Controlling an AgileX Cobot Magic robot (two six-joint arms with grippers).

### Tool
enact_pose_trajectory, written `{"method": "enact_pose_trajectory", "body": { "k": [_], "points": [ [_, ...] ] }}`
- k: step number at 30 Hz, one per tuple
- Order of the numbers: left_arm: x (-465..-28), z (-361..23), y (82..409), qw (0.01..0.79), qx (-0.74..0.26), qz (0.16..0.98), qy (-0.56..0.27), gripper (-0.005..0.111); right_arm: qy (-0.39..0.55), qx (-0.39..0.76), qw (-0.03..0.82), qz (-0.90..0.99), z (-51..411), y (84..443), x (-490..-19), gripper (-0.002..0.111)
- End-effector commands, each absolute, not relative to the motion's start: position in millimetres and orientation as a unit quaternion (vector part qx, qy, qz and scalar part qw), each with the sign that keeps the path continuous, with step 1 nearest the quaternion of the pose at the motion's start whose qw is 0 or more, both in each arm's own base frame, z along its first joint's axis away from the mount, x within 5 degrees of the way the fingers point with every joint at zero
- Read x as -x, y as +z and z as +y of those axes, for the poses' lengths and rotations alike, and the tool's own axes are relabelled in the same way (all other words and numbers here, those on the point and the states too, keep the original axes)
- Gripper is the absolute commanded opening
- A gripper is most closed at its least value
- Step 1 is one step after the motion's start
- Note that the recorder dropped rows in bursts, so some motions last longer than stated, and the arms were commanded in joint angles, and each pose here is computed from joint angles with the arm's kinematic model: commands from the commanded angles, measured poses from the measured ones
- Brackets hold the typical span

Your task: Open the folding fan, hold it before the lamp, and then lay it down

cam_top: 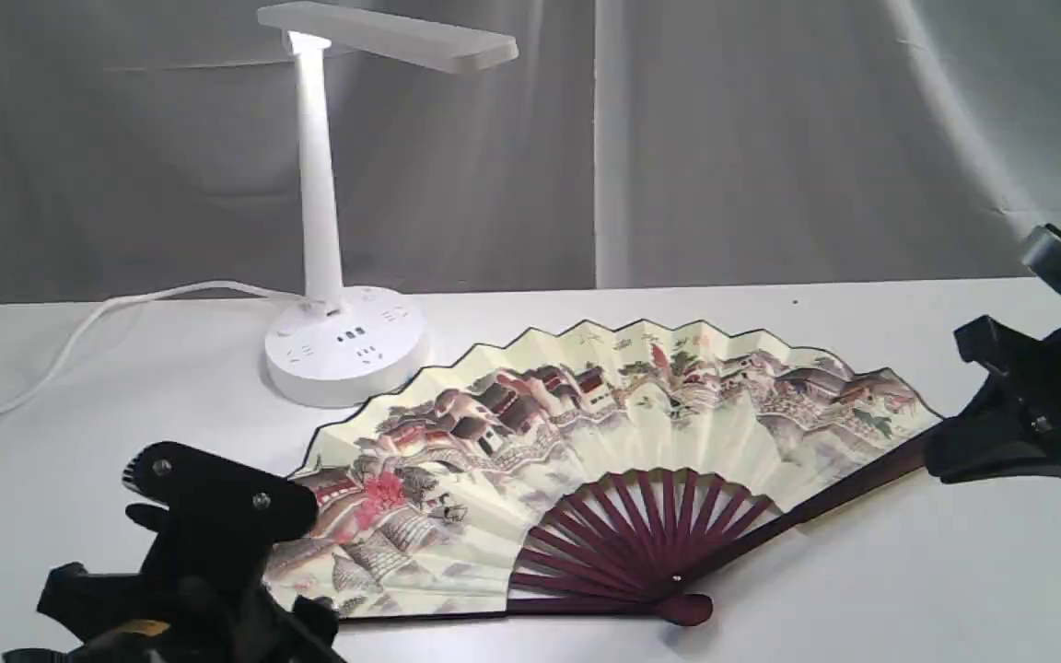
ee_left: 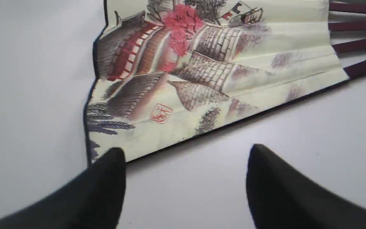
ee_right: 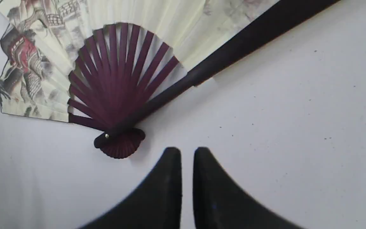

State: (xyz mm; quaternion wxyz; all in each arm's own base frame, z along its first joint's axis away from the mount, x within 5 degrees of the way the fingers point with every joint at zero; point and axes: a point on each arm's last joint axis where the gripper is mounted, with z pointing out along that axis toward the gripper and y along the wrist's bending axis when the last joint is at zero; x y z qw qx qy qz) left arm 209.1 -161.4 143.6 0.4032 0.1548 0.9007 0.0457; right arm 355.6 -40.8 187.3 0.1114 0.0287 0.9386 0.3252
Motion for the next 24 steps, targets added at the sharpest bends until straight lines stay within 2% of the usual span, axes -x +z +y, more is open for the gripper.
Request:
{"method": "enact_pose_trajectory", "body": {
  "k": [1,6,7,9,13,17,24],
  "points": [
    [-213.1,-154.1,153.8,0.410,-0.119,0.900,0.088,0.039,0.320,-0.013,0.113,0.941,-39.5,191.5,-353.6,0.000],
    [-214.2,-154.7,159.8,0.402,-0.092,0.907,0.086,0.002,0.276,-0.003,0.131,0.952,-41.7,199.3,-352.5,0.000],
    [-213.6,-156.1,159.0,0.398,-0.099,0.908,0.080,0.000,0.267,-0.003,0.139,0.954,-42.7,203.1,-352.1,0.000],
    [-210.4,-160.7,155.4,0.378,-0.098,0.919,0.049,0.001,0.250,-0.006,0.155,0.956,-45.0,208.5,-352.3,0.000],
    [-203.0,-187.6,154.1,0.331,-0.142,0.929,-0.082,0.001,0.233,-0.016,0.174,0.957,-47.9,211.2,-354.4,0.000],
    [-200.7,-215.9,168.1,0.311,-0.208,0.908,-0.186,0.001,0.226,-0.018,0.169,0.959,-49.0,210.4,-353.8,0.000],
    [-214.4,-237.5,197.5,0.359,-0.275,0.867,-0.210,0.001,0.220,-0.004,0.149,0.964,-49.4,208.7,-349.9,0.000]
  ]
}}
